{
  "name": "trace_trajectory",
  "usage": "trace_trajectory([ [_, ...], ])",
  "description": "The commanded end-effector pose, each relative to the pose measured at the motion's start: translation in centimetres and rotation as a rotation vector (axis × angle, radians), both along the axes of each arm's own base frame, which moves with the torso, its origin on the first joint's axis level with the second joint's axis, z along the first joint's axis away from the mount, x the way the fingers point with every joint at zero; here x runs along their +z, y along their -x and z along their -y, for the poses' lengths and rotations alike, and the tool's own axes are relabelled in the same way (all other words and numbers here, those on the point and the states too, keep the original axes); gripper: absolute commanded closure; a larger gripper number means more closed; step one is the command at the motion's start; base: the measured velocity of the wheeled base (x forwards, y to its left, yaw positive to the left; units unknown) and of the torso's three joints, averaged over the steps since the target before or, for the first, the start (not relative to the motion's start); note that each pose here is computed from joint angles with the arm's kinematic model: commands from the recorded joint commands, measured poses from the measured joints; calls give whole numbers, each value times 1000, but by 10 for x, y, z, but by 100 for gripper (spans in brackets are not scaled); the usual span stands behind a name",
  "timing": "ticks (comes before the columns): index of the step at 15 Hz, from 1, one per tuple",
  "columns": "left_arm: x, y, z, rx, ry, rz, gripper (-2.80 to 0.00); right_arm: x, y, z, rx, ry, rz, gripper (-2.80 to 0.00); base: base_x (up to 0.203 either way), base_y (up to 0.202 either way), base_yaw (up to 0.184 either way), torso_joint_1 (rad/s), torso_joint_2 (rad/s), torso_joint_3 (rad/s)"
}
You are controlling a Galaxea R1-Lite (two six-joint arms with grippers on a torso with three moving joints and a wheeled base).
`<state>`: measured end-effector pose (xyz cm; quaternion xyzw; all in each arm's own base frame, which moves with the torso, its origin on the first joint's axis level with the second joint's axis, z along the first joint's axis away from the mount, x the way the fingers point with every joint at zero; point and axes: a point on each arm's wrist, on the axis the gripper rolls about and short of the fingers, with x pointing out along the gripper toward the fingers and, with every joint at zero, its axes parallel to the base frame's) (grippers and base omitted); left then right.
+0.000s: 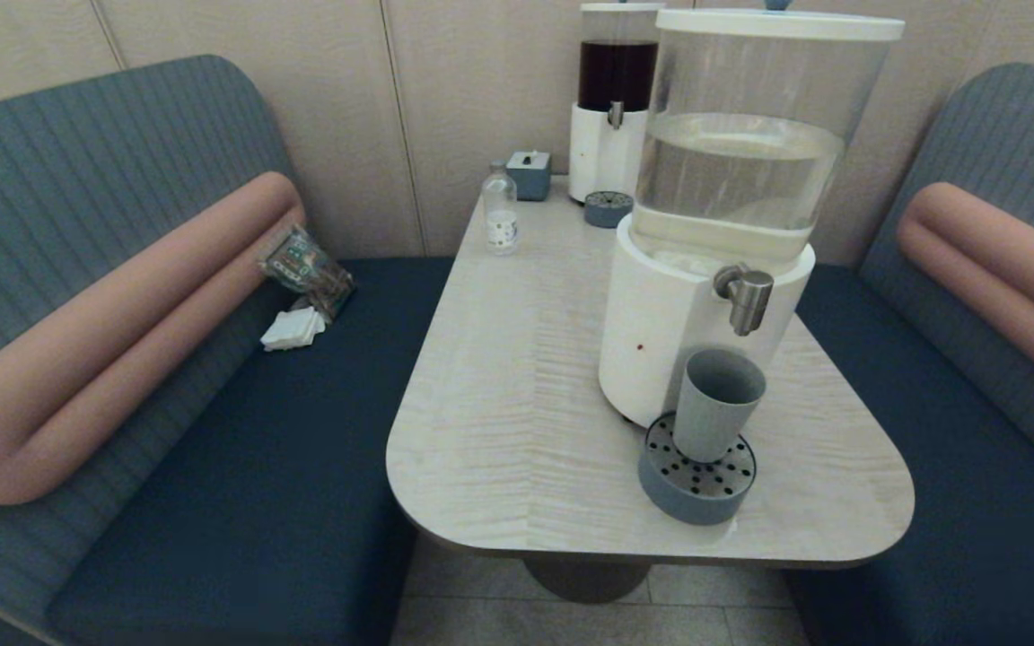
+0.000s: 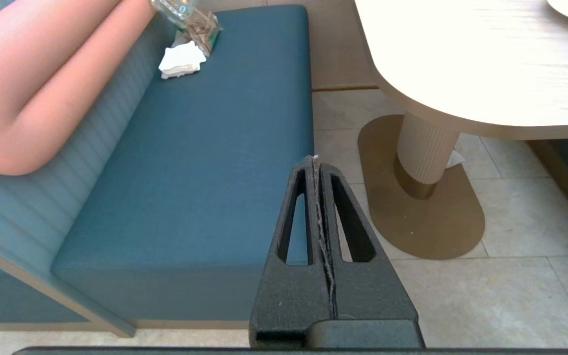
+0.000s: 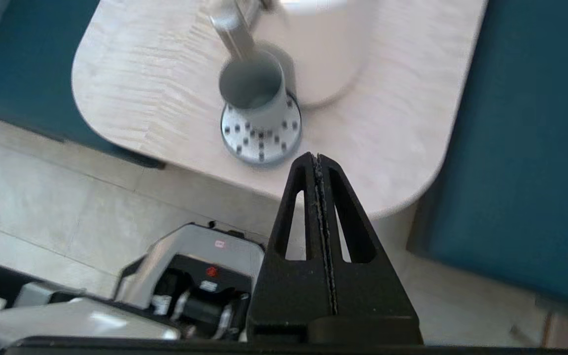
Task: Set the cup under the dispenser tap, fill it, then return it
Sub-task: Turn on the faucet
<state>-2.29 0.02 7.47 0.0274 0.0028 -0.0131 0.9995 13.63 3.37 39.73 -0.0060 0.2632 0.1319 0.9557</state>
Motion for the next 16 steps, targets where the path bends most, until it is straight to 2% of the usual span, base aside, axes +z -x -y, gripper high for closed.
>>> trace_trajectory([
  [1,0,0,0,0,-1,2,0,-13,-46,-17,28,34,-58,0,0,0,0,0,0,0],
  [3,0,0,0,0,-1,2,0,-19,-70,-27,38,40,-45,0,0,0,0,0,0,0],
  [5,0,0,0,0,-1,2,0,-26,-86,-33,39,86,-40,0,0,0,0,0,0,0],
  [7,0,0,0,0,-1,2,0,-28,-99,-37,47,100,-7,0,0,0,0,0,0,0],
  [10,0,0,0,0,-1,2,0,-34,-107,-43,61,131,-17,0,0,0,0,0,0,0],
  [12,0,0,0,0,-1,2,0,-39,-112,-49,36,164,-26,0,0,0,0,0,0,0],
  [16,0,0,0,0,-1,2,0,-42,-120,-57,52,157,-15,0,0,0,0,0,0,0],
])
